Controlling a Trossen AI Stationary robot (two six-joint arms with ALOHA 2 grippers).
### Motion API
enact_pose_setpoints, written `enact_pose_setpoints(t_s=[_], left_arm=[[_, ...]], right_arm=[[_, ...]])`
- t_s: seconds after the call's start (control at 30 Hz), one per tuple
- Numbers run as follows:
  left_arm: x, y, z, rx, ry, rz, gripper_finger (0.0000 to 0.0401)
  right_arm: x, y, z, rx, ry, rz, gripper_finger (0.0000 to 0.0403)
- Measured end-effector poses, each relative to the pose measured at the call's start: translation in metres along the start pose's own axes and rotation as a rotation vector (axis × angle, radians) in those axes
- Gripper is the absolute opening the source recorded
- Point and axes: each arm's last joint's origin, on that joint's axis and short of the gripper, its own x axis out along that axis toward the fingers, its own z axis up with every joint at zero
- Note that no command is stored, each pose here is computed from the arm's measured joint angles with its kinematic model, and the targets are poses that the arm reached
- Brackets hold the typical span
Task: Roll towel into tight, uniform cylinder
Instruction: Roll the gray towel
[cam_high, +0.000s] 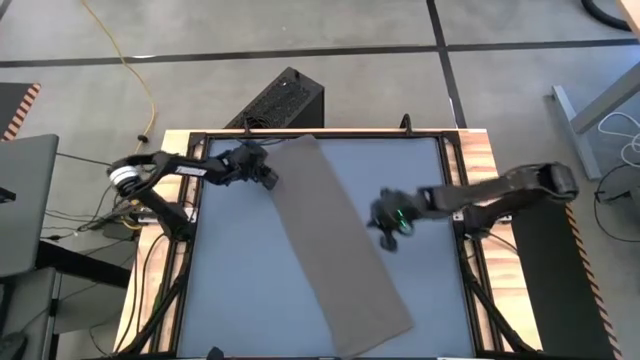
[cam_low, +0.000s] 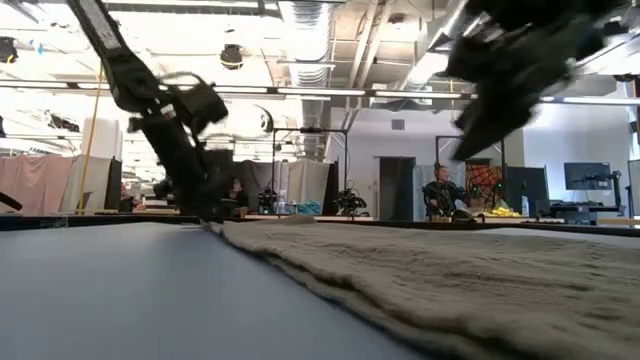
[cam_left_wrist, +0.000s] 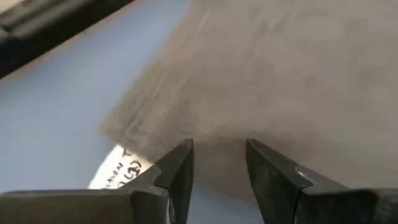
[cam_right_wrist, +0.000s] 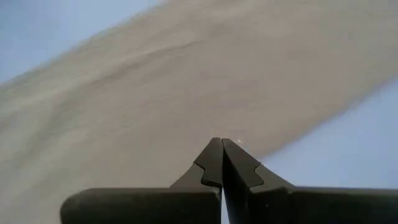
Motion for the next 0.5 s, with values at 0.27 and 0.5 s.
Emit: enact_pose_setpoints(t_s=[0.27, 0.5], left_arm=[[-0.084, -0.001, 0.026, -0.053, -0.219, -0.096, 0.0137], [-0.132, -0.062, -0.01, -0.015, -0.237, -0.539, 0.0137]], right_arm=[[-0.024, 0.076, -0.037, -0.043, -0.068, 0.153, 0.0022], [-0.026, 0.125, -0.067, -0.06, -0.064, 0.228, 0.0022]])
